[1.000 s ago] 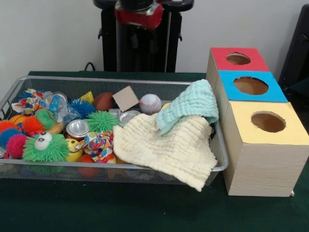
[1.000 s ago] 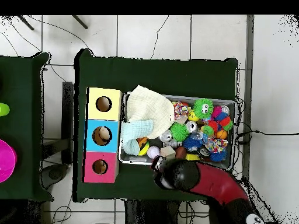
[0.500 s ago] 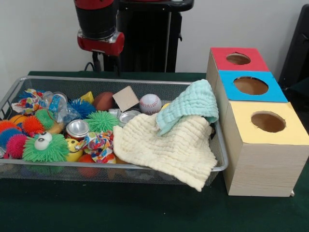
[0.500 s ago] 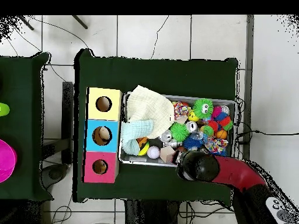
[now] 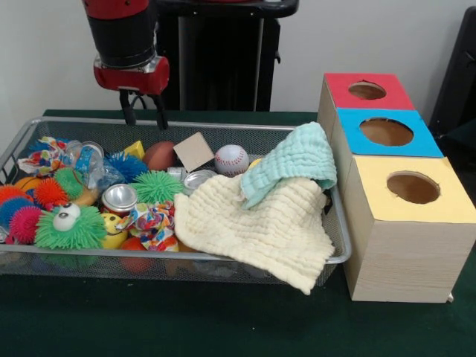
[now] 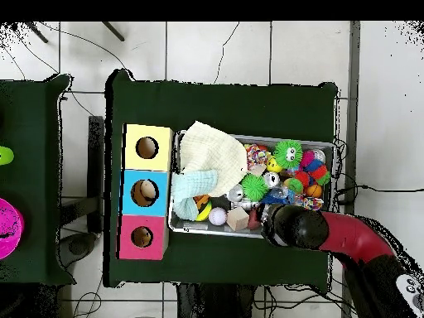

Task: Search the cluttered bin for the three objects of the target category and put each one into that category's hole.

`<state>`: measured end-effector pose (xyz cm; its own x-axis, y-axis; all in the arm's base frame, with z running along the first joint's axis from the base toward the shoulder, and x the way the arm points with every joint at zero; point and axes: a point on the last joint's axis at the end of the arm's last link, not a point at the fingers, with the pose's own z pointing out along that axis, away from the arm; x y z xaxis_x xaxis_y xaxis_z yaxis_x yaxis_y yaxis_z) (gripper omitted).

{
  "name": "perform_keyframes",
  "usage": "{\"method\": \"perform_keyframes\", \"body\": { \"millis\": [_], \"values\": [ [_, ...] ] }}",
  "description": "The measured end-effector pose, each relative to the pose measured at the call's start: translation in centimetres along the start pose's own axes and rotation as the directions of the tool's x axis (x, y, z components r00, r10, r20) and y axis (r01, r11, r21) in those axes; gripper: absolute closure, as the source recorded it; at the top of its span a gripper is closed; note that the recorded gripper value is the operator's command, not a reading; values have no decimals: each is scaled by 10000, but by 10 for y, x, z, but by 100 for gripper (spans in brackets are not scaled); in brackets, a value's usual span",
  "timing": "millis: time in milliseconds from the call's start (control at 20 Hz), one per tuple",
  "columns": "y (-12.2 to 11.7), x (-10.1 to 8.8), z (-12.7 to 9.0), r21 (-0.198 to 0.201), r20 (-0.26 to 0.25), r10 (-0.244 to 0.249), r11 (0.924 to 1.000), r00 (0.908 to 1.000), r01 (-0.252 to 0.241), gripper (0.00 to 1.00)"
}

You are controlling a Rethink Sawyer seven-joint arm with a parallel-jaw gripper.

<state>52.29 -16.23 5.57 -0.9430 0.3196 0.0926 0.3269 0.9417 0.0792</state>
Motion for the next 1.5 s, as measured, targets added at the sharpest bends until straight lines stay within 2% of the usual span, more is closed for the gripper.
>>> {"method": "perform_keyframes", "body": {
  "millis": [300,450,600,700,900,1150,1500],
  "values": [
    [7,-8,-8,-172,71,-305,9994,9995,306,0],
    [9,-12,-8,-21,227,-638,9980,9977,639,0],
    [7,-22,-7,247,499,-1132,9934,9923,1121,0],
    [5,-34,-6,466,772,-1601,9865,9841,1568,0],
    [0,-57,-2,801,1208,-2483,9675,9611,2398,0],
    [-13,-91,6,979,1701,-3677,9295,9143,3556,0],
    [-32,-106,4,1077,1880,-4219,9065,8870,4083,0]
  ]
}}
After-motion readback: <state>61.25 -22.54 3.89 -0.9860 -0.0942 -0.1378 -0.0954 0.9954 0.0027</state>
